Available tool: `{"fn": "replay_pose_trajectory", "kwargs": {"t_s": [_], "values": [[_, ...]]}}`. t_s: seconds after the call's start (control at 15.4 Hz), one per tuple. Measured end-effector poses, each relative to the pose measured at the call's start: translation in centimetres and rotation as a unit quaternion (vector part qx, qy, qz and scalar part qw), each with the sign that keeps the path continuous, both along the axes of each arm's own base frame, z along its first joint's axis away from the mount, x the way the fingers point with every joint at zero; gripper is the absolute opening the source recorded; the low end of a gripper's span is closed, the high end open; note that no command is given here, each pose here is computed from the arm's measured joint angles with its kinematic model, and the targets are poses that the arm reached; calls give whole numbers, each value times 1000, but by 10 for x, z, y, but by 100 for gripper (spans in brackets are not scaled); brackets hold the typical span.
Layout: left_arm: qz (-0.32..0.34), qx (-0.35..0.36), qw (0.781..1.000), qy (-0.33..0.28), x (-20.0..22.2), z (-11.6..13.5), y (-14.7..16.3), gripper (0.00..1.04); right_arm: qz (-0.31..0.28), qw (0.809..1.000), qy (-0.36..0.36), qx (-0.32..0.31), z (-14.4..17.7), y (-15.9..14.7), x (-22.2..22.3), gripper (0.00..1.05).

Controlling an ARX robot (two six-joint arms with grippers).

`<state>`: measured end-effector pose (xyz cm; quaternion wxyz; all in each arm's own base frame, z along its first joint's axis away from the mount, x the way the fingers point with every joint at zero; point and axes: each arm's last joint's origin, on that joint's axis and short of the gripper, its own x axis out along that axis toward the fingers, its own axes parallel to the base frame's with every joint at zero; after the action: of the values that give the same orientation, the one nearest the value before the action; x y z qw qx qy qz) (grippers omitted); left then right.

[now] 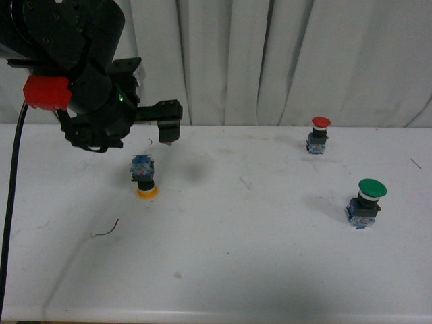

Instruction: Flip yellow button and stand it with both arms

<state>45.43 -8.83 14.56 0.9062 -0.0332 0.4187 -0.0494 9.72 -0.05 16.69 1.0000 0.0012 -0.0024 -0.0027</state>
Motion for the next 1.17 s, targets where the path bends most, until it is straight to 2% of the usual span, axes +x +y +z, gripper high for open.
{"fn": "replay_pose_trajectory", "kwargs": {"t_s": [0.2, 0.33, 0.72, 0.91, 1.17], "values": [[-3, 22, 999, 26, 4, -23, 6, 98, 0, 1000, 0, 0, 0, 0, 0, 98], [-1, 25, 999, 30, 5, -29, 9, 98, 0, 1000, 0, 0, 0, 0, 0, 98], [-2, 37, 999, 22, 9, -30, 7, 97, 0, 1000, 0, 0, 0, 0, 0, 98], [-14, 41, 999, 25, 7, -31, -1, 65, 0, 1000, 0, 0, 0, 0, 0, 98], [-18, 46, 998, 29, 5, -30, -5, 33, 0, 1000, 0, 0, 0, 0, 0, 98]]}}
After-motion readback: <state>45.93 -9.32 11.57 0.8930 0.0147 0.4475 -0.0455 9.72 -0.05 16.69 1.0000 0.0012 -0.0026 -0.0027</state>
